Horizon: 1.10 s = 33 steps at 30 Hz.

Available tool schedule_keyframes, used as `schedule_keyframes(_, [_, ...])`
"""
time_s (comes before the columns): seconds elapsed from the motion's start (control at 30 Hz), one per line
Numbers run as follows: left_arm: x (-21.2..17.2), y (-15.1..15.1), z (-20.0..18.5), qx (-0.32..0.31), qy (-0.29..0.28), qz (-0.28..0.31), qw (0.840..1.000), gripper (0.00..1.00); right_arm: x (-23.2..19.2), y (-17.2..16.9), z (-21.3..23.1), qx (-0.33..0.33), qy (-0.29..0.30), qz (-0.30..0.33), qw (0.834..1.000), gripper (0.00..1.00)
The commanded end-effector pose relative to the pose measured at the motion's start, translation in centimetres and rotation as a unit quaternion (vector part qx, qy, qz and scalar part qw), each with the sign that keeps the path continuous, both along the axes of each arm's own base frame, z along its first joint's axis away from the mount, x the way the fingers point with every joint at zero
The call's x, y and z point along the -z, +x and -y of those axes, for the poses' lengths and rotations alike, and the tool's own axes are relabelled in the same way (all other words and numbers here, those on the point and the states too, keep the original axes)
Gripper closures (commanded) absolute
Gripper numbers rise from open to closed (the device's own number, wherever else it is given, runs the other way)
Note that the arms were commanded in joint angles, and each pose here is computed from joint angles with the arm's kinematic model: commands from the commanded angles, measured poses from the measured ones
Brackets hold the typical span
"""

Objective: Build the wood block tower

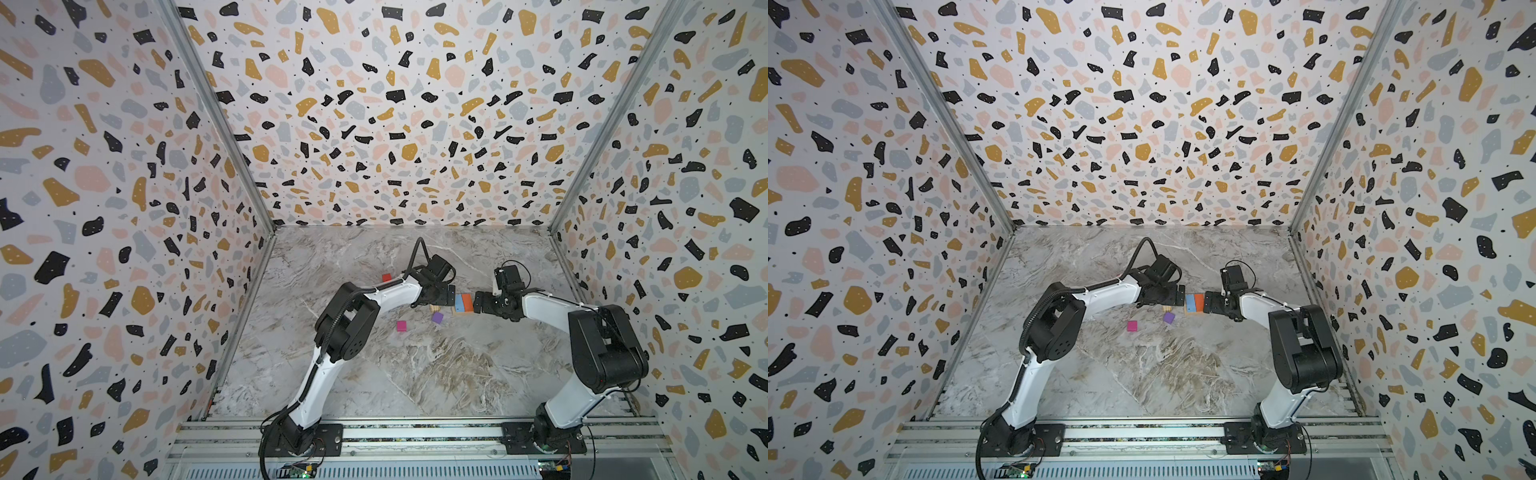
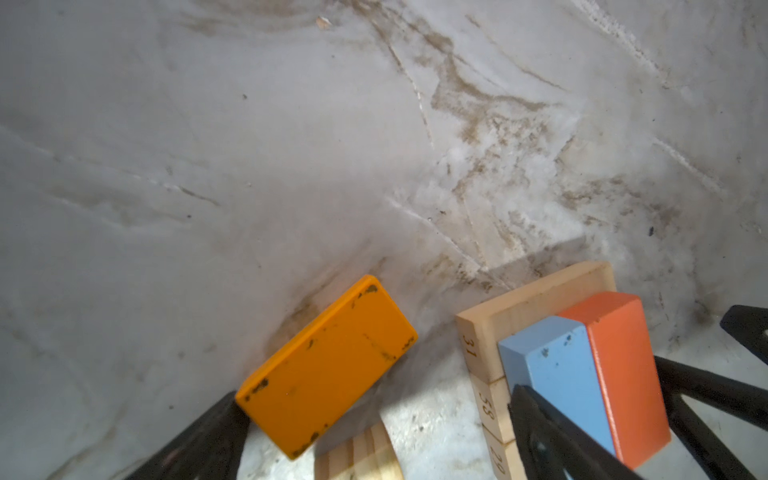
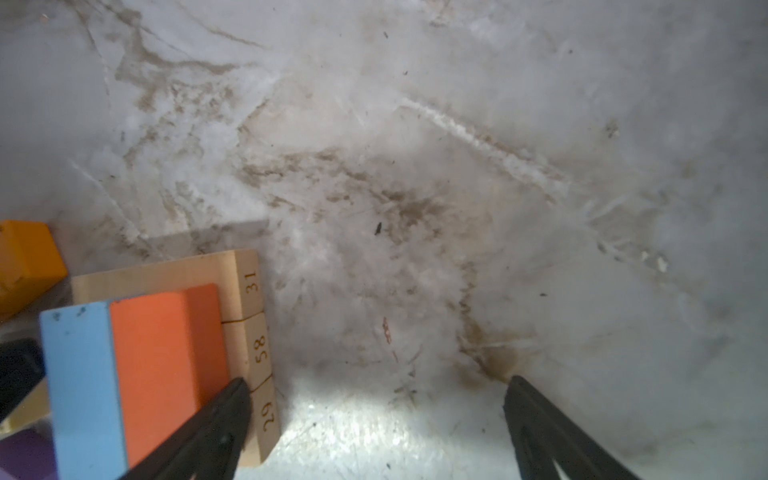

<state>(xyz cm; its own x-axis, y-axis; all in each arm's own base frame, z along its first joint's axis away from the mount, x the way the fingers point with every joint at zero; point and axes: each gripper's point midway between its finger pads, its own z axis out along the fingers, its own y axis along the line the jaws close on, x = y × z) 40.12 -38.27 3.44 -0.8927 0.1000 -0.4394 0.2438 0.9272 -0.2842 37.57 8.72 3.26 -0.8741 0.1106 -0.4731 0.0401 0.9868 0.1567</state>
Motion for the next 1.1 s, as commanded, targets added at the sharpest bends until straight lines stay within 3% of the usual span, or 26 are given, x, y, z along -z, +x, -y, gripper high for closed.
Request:
schedule_keyframes(0.0, [0.5, 0.2, 0.4, -0.002, -0.005, -0.005, 1.0, 0.0, -1.3, -0.3, -0.1, -0.007, -0.003, 0.014, 1.0, 0.03])
schedule_keyframes(0.67, [0.7, 0.0, 0.1, 0.0, 0.003, -0.005, 1.0, 0.0, -1.8, -0.1, 0.2, 0.003, -0.014, 0.02, 1.0, 0.03])
schedule_keyframes(1.07, [-4.2, 1.9, -3.3, -0.023, 0.004, 0.029, 0.999, 0.0, -6.4, -0.1, 0.3, 0.003, -0.019, 0.054, 0.998, 0.03])
